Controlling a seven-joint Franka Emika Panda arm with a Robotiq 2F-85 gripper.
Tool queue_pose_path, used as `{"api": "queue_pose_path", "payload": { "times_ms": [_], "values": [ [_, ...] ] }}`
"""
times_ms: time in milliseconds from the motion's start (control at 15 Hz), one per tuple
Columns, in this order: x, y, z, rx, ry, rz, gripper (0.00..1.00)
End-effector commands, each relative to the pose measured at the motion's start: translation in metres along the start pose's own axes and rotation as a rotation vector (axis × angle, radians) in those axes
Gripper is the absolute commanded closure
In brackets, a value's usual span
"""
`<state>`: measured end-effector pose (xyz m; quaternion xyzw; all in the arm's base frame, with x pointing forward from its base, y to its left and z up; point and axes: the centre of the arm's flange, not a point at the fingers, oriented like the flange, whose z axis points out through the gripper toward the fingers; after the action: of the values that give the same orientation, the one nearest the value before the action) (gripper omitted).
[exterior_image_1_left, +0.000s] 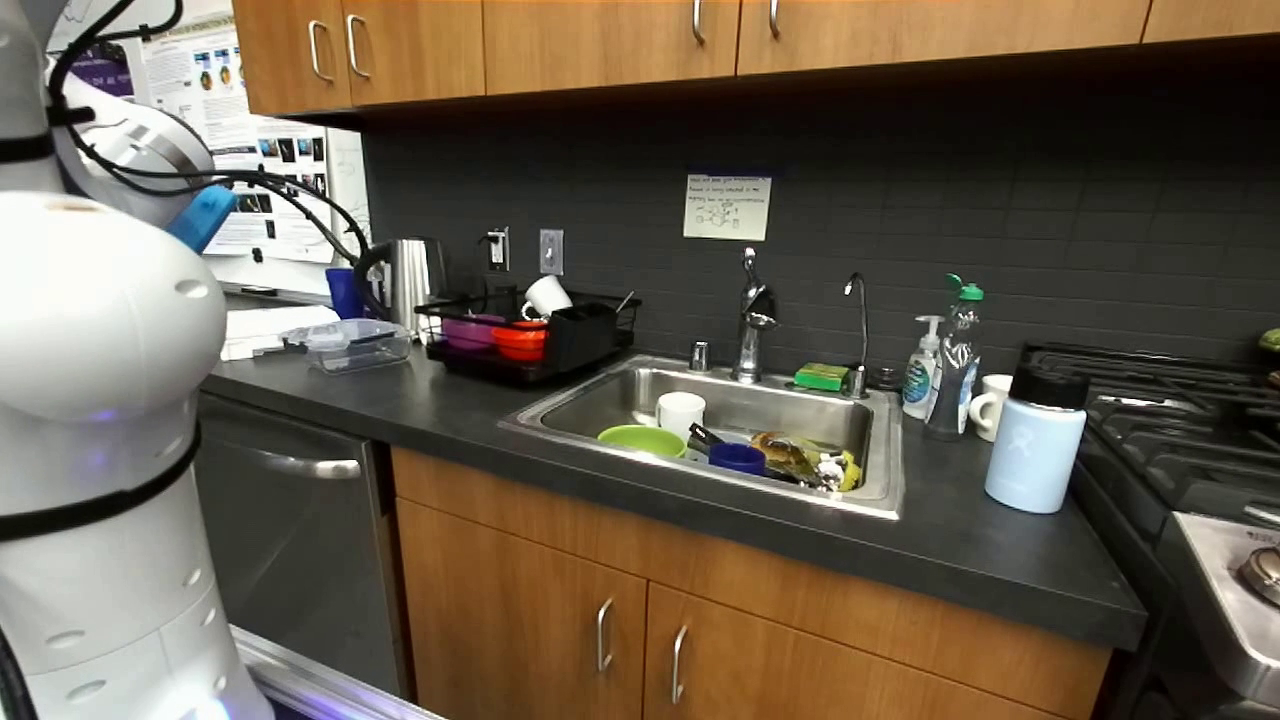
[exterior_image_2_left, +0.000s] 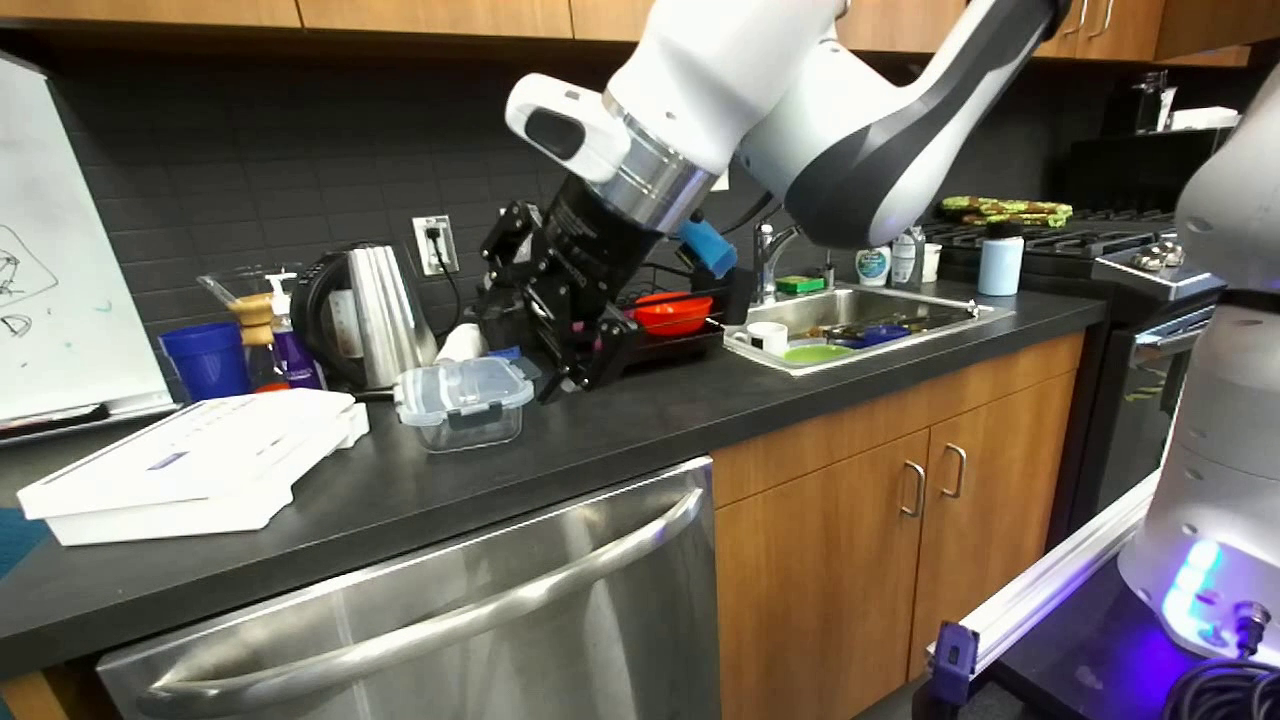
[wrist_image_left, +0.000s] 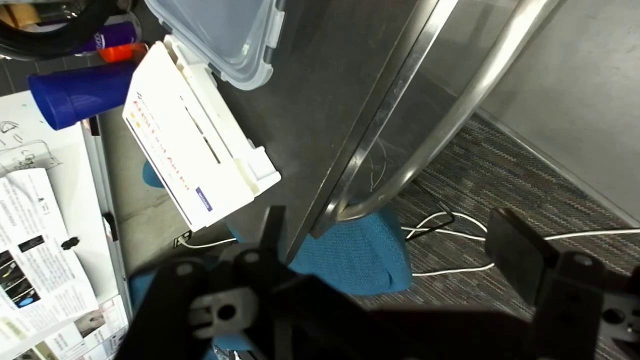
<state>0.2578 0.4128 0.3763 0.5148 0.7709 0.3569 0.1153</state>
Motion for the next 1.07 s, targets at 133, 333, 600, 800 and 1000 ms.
{"api": "queue_pose_path", "payload": {
  "times_ms": [133,333,600,800,1000],
  "values": [
    [0.0,-0.026,0.06,-0.083,-0.047,0.029,0.0],
    [-0.001,-0.019,0.073,-0.113,-0.067,0.087,0.0],
    [0.007,-0.003,0.09,-0.154,-0.084,0.157,0.0],
    [0.002,0.001,0.108,-0.167,-0.097,0.183,0.0],
    [-0.015,0.001,0.137,-0.186,-0.128,0.171,0.0]
  ]
}}
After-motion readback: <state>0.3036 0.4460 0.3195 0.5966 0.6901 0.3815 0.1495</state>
